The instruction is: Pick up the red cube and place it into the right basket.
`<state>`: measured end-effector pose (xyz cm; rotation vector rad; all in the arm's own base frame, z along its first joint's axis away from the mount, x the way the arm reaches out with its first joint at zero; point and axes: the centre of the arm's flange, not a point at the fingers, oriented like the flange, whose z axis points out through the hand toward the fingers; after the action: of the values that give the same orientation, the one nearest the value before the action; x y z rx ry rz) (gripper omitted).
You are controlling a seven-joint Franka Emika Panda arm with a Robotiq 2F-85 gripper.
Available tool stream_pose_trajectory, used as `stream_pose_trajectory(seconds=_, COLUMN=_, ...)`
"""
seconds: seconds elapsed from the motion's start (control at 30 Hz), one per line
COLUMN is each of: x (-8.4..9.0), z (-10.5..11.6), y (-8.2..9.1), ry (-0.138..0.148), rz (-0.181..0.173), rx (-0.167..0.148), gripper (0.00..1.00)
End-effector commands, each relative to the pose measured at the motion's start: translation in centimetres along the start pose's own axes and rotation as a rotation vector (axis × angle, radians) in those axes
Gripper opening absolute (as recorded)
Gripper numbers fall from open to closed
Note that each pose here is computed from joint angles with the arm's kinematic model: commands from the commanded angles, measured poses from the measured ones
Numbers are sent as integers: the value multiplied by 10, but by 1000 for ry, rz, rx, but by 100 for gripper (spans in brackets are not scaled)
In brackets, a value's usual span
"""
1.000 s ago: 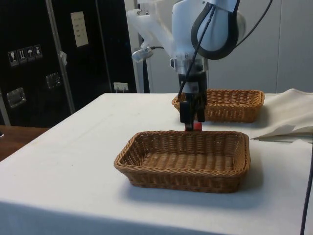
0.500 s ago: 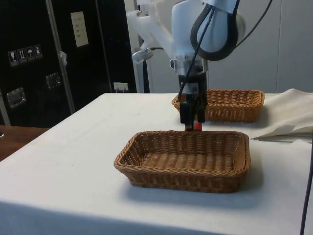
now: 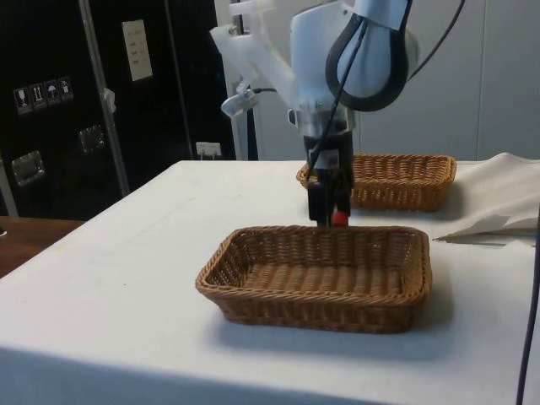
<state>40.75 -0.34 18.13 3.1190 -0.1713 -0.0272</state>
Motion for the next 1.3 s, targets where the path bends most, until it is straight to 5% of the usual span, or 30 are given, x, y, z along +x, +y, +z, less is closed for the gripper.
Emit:
stream_pose_trajectory(seconds=0.0, x=2, z=1, y=-5, ry=5, rz=-3, rx=1, gripper=100)
stream_pose_trajectory(seconds=0.27, x=6, z=7, y=-17, ry=1, rz=-23, rx=-3, gripper=100)
stream_pose_trajectory(seconds=0.93, x=6, z=8, y=-14, ry=-2, rz=-27, rx=-10, gripper=100)
stream_pose_trajectory(seconds=1.03, x=6, z=8, y=-14, ry=-1, rz=-26, rx=-10, gripper=80)
stream_pose_trajectory(seconds=1.07, x=6, z=8, y=-14, ry=1, rz=-26, rx=-10, gripper=57)
stream_pose_trajectory(seconds=1.13, x=6, z=7, y=-13, ry=2, rz=-26, rx=-10, gripper=29)
stream_pose_trajectory(seconds=1.23, x=6, z=7, y=-14, ry=3, rz=-26, rx=-9, gripper=2)
stream_pose_trajectory(seconds=1.27, x=6, z=6, y=-14, ry=-5, rz=-27, rx=-6, gripper=3)
